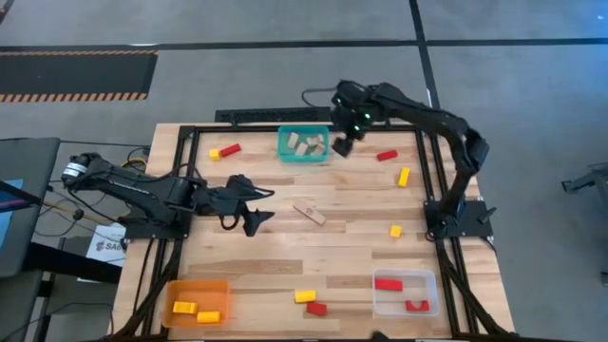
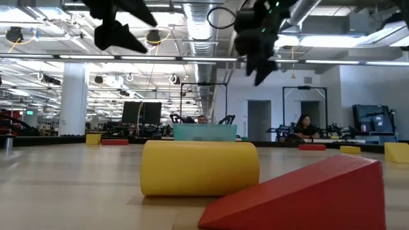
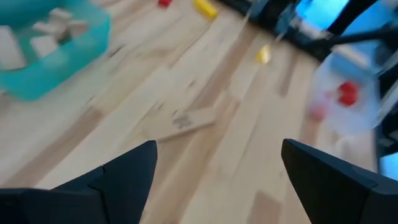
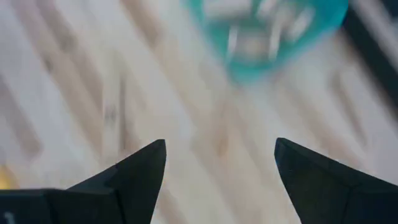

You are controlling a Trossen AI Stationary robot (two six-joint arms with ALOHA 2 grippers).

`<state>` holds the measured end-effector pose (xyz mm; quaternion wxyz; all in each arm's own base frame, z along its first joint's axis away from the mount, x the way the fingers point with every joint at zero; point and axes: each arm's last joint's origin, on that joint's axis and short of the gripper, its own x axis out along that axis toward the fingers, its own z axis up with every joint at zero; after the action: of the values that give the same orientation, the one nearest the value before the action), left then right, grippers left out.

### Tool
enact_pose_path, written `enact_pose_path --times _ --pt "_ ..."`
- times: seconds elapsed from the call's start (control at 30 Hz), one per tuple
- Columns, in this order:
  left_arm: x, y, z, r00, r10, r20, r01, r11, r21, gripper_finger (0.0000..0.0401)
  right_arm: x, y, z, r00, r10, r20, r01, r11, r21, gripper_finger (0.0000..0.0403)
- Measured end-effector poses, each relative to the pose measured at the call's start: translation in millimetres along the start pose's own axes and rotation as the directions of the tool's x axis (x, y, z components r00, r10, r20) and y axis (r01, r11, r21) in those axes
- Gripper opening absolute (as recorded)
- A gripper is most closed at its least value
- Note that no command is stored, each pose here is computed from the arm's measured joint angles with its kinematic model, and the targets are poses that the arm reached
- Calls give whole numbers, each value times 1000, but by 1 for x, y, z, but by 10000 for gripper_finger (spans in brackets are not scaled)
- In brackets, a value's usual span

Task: Sort & place blocks by color
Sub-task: Put the yellow block into the orange bin

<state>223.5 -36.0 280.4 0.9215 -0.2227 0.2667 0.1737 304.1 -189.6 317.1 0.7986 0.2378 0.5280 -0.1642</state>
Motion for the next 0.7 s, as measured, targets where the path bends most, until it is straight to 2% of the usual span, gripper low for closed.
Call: enact_pose_path --times 0.13,0.23,0.37,0.47,0.57,0.63,0.7 --pt "3 8 -2 998 44 -51 -42 998 44 332 -22 24 -30 991 -52 -124 53 999 8 311" --pt "12 12 -1 994 26 -107 -4 980 201 332 -34 41 -54 991 -72 -111 74 997 11 311" --pt "33 16 0 986 -7 -169 80 899 430 332 -39 60 -89 995 -71 -74 76 995 66 311" --pt "56 20 1 976 -50 -213 157 839 522 332 -36 71 -116 998 -48 -42 53 989 135 311" --pt "81 24 -2 947 -108 -304 254 829 498 332 -32 84 -140 1000 -7 -26 12 981 195 311" --pt "93 21 -5 908 -162 -386 339 825 452 332 -28 97 -156 999 30 -21 -26 983 183 311" --pt "100 10 -10 862 -225 -455 431 798 421 332 -24 112 -169 998 68 -1 -67 988 140 311"
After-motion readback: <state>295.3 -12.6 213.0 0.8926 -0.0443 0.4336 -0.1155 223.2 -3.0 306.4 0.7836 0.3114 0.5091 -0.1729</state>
